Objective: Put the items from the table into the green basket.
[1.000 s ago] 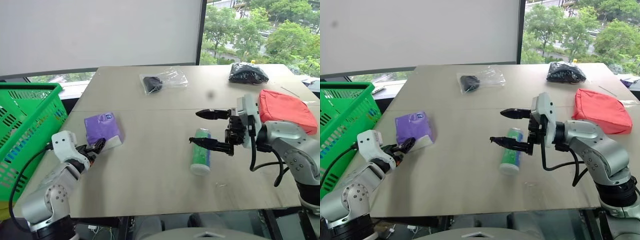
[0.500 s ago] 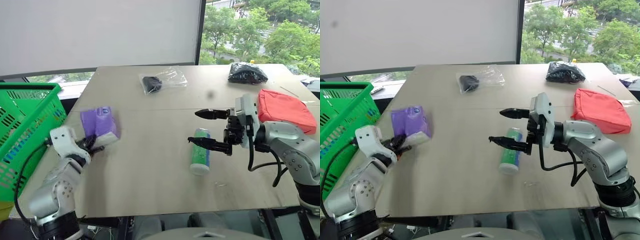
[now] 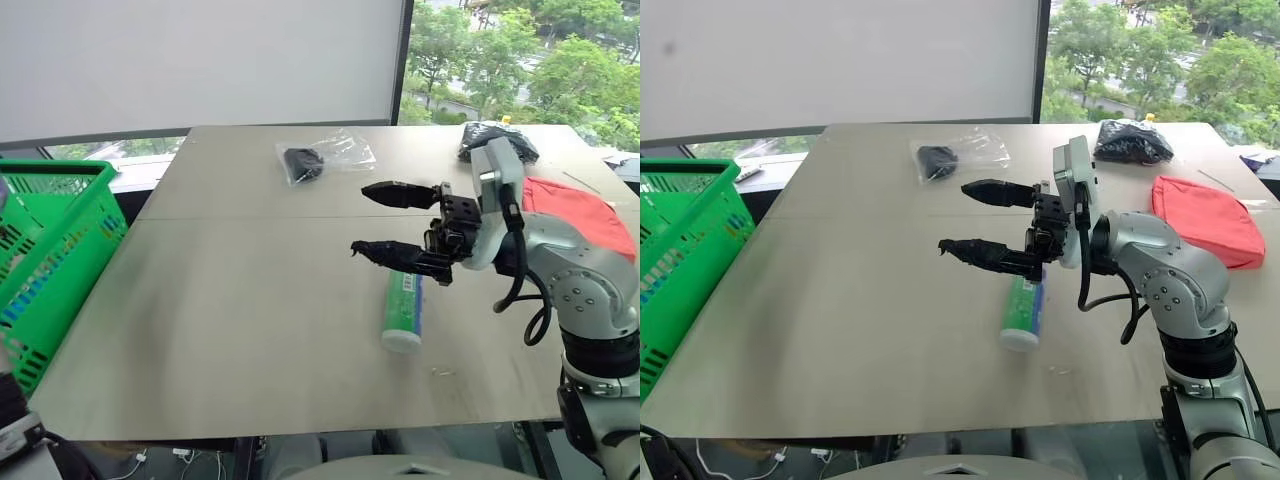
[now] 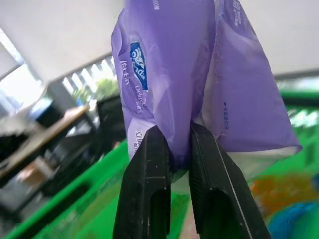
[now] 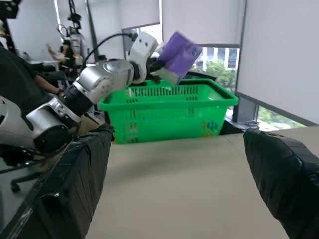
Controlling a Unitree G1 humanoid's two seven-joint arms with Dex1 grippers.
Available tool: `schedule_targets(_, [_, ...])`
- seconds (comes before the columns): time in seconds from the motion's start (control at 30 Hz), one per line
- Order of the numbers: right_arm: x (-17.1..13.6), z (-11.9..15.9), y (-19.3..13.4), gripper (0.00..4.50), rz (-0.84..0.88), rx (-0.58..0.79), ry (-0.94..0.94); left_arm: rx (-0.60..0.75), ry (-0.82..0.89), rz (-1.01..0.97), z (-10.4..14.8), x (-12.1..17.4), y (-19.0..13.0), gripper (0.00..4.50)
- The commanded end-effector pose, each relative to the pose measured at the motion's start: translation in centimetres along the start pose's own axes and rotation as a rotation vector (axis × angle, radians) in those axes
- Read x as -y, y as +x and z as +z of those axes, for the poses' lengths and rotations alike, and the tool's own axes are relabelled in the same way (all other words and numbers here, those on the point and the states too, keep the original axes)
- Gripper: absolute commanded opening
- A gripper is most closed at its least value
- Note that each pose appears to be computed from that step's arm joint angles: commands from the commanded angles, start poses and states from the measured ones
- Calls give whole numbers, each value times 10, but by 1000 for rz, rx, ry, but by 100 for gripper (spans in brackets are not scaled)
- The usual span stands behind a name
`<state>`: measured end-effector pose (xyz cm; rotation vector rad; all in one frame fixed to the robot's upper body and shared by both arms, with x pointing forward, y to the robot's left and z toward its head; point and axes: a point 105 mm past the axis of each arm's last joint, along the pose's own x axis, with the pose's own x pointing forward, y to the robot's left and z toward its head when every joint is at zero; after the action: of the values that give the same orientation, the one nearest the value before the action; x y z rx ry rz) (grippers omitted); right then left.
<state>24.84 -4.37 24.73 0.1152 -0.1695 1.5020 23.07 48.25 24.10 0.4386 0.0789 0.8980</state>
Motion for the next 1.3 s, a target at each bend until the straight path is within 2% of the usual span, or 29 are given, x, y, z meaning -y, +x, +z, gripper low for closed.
schedule_targets(0.03, [-6,12,4,450,23,29,-40,48,-19,-16,8,-1,0,101])
schedule_targets(0.1, [-7,12,4,450,19,26,-43,33,-31,-93,-1,15,1,181])
schedule_targets(0.13, [-7,11,4,450,16,25,-44,34,-33,-114,-2,20,1,246])
schedule_targets(0.17, [-7,11,3,450,11,22,-46,43,-46,-135,-2,24,1,278])
schedule_targets(0.2, [-7,10,2,450,5,18,-48,56,-52,-151,0,28,2,333])
schedule_targets(0.23, [-6,9,1,450,-1,12,-52,78,-67,-172,4,32,1,361])
schedule_targets(0.3, [-4,7,-2,450,-26,-4,-59,126,-113,-222,15,43,-1,361])
schedule_targets(0.4, [3,0,-11,450,-99,-56,-73,223,-178,-475,40,94,-23,361])
schedule_targets(0.47, [15,-15,-24,450,-200,-149,-117,256,-255,-754,53,142,-59,361])
schedule_targets(0.53, [23,-30,-38,450,-285,-225,-133,267,-304,-1009,60,177,-100,361])
schedule_targets(0.6, [29,-48,-51,450,-414,-294,-112,220,-292,-1301,50,215,-157,361])
schedule_targets(0.67, [26,-73,-59,450,-521,-389,-58,170,-294,-1503,40,234,-200,361])
schedule_targets(0.77, [20,-102,-59,450,-631,-471,59,148,-265,-1640,34,233,-225,361])
schedule_targets(0.83, [24,-114,-58,450,-701,-530,73,157,-274,-1694,36,228,-232,361])
schedule_targets(0.9, [34,-128,-71,450,-839,-702,46,207,-238,-1746,39,217,-235,361])
schedule_targets(0.97, [31,-137,-76,450,-877,-853,57,245,-210,-1794,42,204,-237,361])
schedule_targets(1.03, [24,-137,-61,450,-823,-819,151,250,-197,-1828,43,194,-237,361])
schedule_targets(1.1, [26,-140,-58,450,-855,-818,246,226,-142,-1863,38,187,-239,361])
schedule_targets(1.2, [29,-158,-56,450,-896,-811,406,172,-14,-1903,27,178,-244,361])
schedule_targets(1.3, [26,-173,-50,450,-866,-798,544,167,28,-1899,26,175,-245,361])
